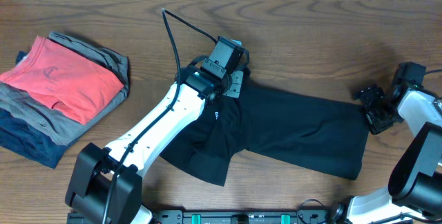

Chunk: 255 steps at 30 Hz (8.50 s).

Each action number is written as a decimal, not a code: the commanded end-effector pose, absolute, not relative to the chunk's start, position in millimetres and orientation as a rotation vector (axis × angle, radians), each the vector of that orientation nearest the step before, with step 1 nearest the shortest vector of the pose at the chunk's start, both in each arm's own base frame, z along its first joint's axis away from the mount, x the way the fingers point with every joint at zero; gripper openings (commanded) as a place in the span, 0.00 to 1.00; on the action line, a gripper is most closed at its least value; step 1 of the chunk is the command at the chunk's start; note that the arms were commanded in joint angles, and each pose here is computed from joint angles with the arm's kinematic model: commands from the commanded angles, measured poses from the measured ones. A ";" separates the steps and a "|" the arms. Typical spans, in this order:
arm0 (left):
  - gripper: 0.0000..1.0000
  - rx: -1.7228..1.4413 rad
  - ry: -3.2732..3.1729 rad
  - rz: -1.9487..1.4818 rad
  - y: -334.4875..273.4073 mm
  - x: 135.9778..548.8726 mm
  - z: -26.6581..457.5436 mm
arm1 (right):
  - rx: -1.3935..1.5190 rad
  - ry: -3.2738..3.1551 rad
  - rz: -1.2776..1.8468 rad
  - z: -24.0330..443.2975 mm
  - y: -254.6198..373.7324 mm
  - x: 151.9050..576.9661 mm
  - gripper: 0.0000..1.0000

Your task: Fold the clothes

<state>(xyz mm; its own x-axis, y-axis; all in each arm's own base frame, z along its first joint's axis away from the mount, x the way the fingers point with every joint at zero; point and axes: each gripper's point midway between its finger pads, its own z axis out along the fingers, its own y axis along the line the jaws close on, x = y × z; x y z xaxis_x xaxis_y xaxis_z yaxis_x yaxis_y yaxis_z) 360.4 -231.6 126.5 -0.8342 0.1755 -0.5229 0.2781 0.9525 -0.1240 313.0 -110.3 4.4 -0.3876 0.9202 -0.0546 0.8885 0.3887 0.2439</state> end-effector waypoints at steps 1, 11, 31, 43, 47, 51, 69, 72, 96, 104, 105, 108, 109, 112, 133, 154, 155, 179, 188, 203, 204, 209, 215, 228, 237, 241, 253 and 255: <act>0.12 0.307 2.564 -0.265 -230.1 364.5 132.2 | 1.669 2.445 0.203 -13.9 -108.7 303.4 0.83; 0.12 0.308 2.565 -0.264 -230.0 364.3 132.1 | 1.656 2.431 0.195 -19.7 -108.4 302.8 0.52; 0.13 0.311 2.576 -0.263 -229.5 361.8 130.6 | 1.624 2.395 0.103 -19.2 -117.0 308.4 0.51; 0.13 0.313 2.614 -0.243 -224.9 354.9 125.5 | 1.536 2.417 -0.089 -18.2 -113.3 308.6 0.54; 0.13 0.313 2.615 -0.243 -224.8 354.7 125.4 | 1.538 2.396 -0.090 -17.2 -115.4 311.8 0.56; 0.13 0.313 2.616 -0.242 -224.7 354.7 125.3 | 1.525 2.368 -0.077 -15.4 -117.6 319.2 0.56; 0.13 0.315 2.623 -0.237 -223.7 353.2 124.3 | 1.563 2.456 -0.111 -52.8 -107.4 309.3 0.10; 0.12 0.315 2.623 -0.236 -223.2 352.9 124.9 | 1.559 2.488 -0.110 -50.1 -104.9 303.5 0.01; 0.06 0.270 2.198 -0.534 -148.9 224.7 336.3 | 0.977 2.336 0.040 247.7 -98.0 244.1 0.01; 0.06 0.297 2.199 -0.629 -119.6 155.5 382.5 | 0.833 2.316 0.024 319.8 -82.0 201.1 0.01; 0.06 0.297 2.203 -0.627 -118.5 153.7 385.4 | 0.816 2.317 0.018 325.8 -80.7 198.4 0.01; 0.06 0.302 2.204 -0.623 -123.3 161.4 388.7 | 0.804 2.313 0.014 334.7 -81.4 200.5 0.01; 0.06 0.310 2.210 -0.612 -126.4 166.9 387.3 | 0.804 2.313 0.014 334.8 -83.3 204.3 0.01; 0.06 0.294 2.263 -0.525 -133.8 195.9 374.2 | 0.742 2.343 0.054 330.1 -84.9 225.7 0.01; 0.06 0.044 2.140 -0.327 -92.5 536.1 359.1 | 0.581 1.836 0.223 396.0 -146.0 469.1 0.01; 0.06 0.276 3.005 -0.432 -116.7 366.4 234.4 | 1.063 2.482 -0.273 222.2 -200.1 339.5 0.01; 0.06 0.282 3.084 -0.430 -117.3 356.1 214.7 | 1.092 2.518 -0.292 206.5 -199.1 331.7 0.01; 0.06 0.010 3.371 -0.385 -103.6 202.8 98.6 | 1.707 2.727 -0.357 105.2 -187.9 192.2 0.01; 0.06 0.007 2.947 -0.498 -128.2 294.6 109.2 | 1.382 2.707 -0.094 80.0 -165.9 259.4 0.02; 0.16 0.024 2.822 -0.479 -140.0 360.2 68.0 | 1.203 2.585 -0.055 65.2 -156.1 309.1 0.04; 0.26 0.027 2.803 -0.483 -141.1 364.2 69.5 | 1.203 2.584 -0.061 65.3 -156.8 309.0 0.09; 0.84 0.080 2.758 -0.475 -138.7 373.1 76.8 | 1.207 2.587 -0.076 65.2 -158.2 306.9 0.50; 0.86 -0.067 2.763 -0.430 -103.9 378.0 79.9 | 1.142 2.639 0.091 64.6 -136.4 311.3 0.33; 0.84 -0.343 2.908 -0.401 -76.7 364.2 28.0 | 1.091 2.758 0.074 27.8 -115.2 283.6 0.23; 0.47 -0.402 3.009 -0.385 -76.0 352.8 -7.9 | 1.099 2.748 0.009 6.9 -118.4 272.3 0.23; 0.06 -0.408 3.031 -0.378 -75.4 347.8 -9.8 | 1.119 2.765 -0.110 1.6 -128.2 259.0 0.22; 0.06 -0.618 3.253 -0.123 -24.2 287.3 -11.9 | 1.216 2.791 -0.302 -12.5 -147.9 219.5 0.31; 0.06 -0.652 3.274 -0.113 -19.3 280.7 -10.8 | 1.245 2.796 -0.308 -14.0 -150.1 212.7 0.31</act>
